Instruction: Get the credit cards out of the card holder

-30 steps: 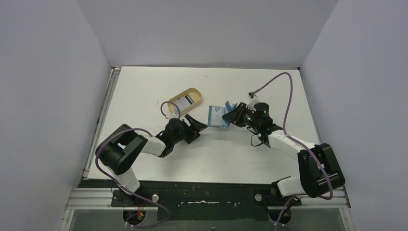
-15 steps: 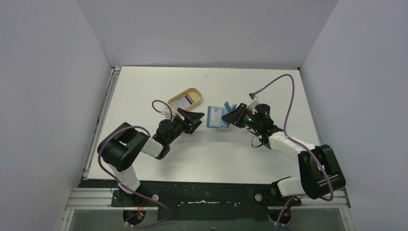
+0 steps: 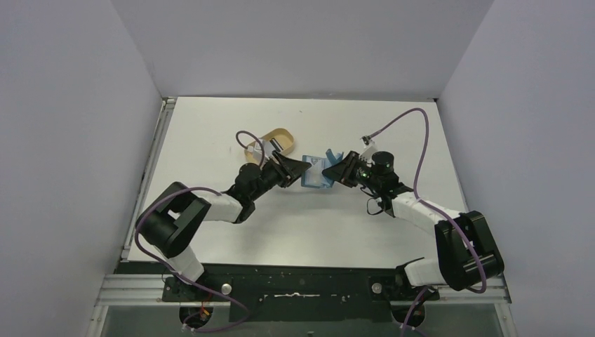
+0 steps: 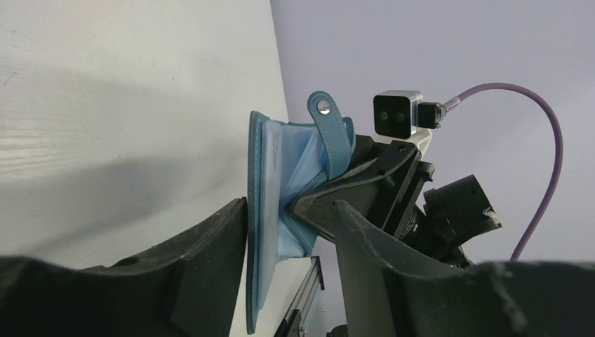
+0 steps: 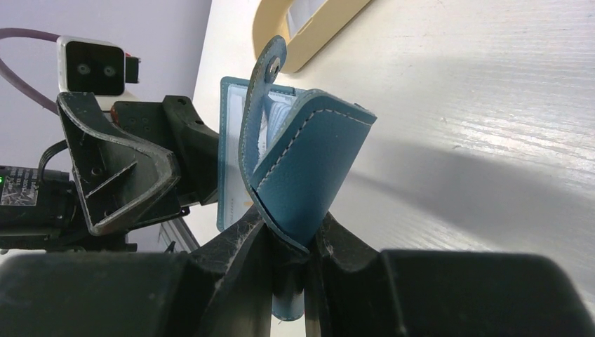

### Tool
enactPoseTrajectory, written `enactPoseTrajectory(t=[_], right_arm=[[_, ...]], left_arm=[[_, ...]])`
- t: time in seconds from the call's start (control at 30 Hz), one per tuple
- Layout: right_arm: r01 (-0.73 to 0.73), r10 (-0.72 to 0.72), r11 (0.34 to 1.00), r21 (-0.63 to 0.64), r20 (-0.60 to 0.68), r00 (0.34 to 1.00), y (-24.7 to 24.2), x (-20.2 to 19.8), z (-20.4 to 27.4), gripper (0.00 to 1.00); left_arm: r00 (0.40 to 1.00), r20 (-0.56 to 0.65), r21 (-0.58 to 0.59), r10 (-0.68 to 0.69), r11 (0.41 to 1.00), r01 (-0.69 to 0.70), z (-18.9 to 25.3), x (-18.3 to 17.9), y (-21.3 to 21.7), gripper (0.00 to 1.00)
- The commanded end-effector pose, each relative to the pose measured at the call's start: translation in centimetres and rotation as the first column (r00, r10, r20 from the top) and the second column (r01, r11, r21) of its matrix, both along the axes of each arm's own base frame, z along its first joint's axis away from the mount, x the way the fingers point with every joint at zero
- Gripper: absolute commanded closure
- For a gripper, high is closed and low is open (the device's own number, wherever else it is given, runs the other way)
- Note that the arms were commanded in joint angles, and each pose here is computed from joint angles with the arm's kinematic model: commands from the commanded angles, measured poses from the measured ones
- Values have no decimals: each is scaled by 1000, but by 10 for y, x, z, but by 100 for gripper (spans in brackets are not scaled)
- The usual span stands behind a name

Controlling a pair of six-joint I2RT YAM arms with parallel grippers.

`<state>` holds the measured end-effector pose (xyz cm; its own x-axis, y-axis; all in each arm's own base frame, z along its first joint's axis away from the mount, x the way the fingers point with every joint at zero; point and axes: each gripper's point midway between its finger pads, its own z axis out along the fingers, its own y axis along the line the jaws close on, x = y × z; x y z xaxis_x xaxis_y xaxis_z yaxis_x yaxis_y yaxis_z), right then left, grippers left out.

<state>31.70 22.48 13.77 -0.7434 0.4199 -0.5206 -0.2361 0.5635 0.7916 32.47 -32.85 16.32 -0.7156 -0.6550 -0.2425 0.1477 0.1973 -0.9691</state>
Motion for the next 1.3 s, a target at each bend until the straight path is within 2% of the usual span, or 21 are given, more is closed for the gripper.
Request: enactPoseTrajectory(t=[0.0,0.07,0.2,0.27,0.33,0.4,0.5,0.7,0.8,0.83,0.97,1.13,1.27], right_arm=[[-18,13,999,46,115,993,4,7,34,100],[-20,15,999,48,114,993,4,7,34,100],[-26,19,998,56,123,992,5,8,38,100],[-28,21,998,58,123,992,6,7,39,100],[-32,24,997,63,124,992,6,7,39,100],[-34,26,998,62,120,992,6,7,38,99],[-36,30,998,44,120,992,5,6,35,87],[6,-1,998,-56,80,997,-13,9,17,74],[19,-13,994,-105,60,998,-19,10,6,42],[33,-29,990,-139,33,999,-23,11,-2,34],[49,-55,965,-257,-16,998,-37,12,-19,18],[92,-112,906,-412,-25,993,-61,14,-17,13],[148,-115,908,-391,107,988,-64,14,24,13]], left_arm=[[998,56,34,-15,999,14,17,2,-4,59],[999,49,39,-20,999,18,15,2,-4,67],[999,43,42,-29,999,27,11,0,-7,76],[998,44,40,-36,999,34,11,-1,-9,86],[998,51,31,-45,999,44,14,-1,-12,100],[997,61,25,-52,998,50,18,-2,-13,100],[995,81,66,-55,997,49,25,-4,-9,100],[990,131,345,-48,939,0,35,-8,8,100],[988,143,444,-63,896,-7,40,-11,16,100],[987,145,468,-66,884,-9,41,-12,18,100],[989,129,538,-77,843,-5,35,-15,26,100],[992,101,560,-75,829,6,22,-16,28,100],[996,65,576,-59,818,11,-2,-16,30,100]])
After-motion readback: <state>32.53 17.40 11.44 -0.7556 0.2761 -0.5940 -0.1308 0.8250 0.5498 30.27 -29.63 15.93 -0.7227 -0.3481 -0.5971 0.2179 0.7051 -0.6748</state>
